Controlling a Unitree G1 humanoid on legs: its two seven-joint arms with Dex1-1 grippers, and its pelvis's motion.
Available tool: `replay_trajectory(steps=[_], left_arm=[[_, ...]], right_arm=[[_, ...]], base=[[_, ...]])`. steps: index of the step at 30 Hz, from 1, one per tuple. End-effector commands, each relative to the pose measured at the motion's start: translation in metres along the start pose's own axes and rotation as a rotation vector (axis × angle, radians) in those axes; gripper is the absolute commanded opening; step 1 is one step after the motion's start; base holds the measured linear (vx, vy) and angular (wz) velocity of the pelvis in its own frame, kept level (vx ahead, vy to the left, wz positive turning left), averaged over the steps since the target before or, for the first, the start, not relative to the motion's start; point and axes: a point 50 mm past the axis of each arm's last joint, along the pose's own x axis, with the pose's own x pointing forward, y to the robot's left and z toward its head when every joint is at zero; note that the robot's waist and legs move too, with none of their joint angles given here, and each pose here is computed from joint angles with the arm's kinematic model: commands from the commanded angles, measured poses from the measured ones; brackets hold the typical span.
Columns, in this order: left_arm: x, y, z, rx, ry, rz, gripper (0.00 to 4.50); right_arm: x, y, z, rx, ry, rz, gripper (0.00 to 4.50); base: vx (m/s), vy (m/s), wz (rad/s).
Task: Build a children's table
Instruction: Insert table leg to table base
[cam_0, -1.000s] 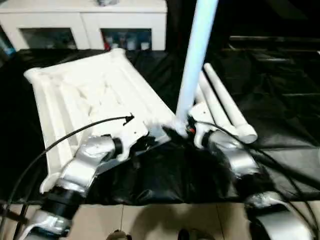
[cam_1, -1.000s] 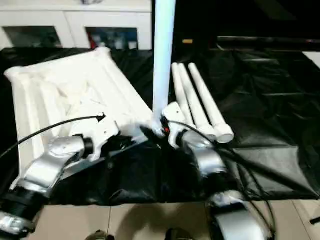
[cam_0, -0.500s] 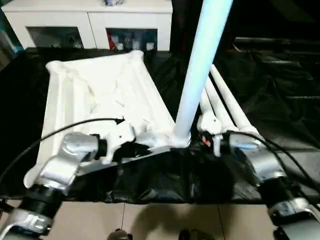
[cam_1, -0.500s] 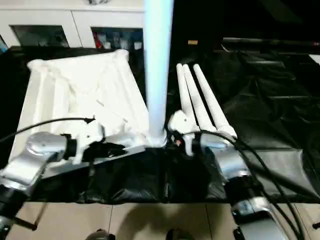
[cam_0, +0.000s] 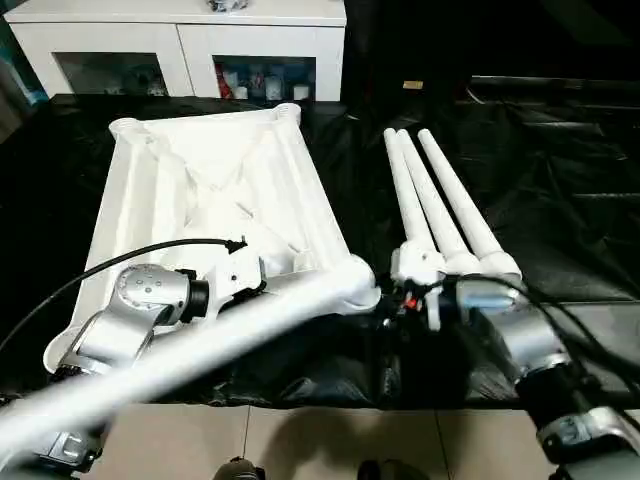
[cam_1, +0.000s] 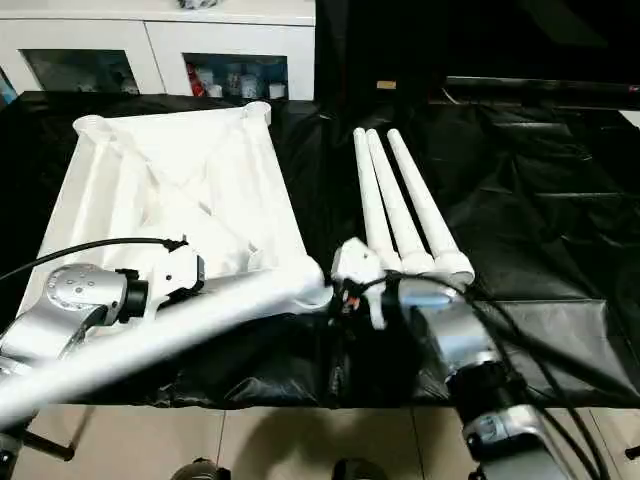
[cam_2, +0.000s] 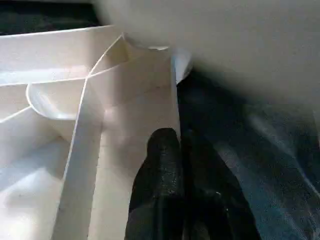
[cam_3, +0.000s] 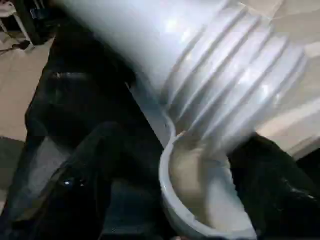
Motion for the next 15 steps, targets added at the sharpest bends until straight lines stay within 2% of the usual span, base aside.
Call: replay_trajectory(steps=[1, 8, 15], left_arm=[[0.0023, -0.0021, 0.0178, 0.07, -0.062, -0.039, 0.0], [0.0028, -0.0044, 0.0175, 0.063, -0.062, -0.044, 0.0], [0.0031, -0.0061, 0.0161, 0.056, -0.058, -0.05, 0.0]], right_arm=[[0.0013, 0.0021, 0.001, -0.001, -0.006, 0.006, 3.13], [0.0021, 0.0024, 0.0005, 0.011, -0.011, -0.011, 2.49], [0.0016, -0.004, 0.0001, 0.005, -0.001, -0.089, 2.34]], base=[[0.0, 0.0, 0.0], [0.0, 0.0, 0.0], [0.0, 0.0, 0.0]])
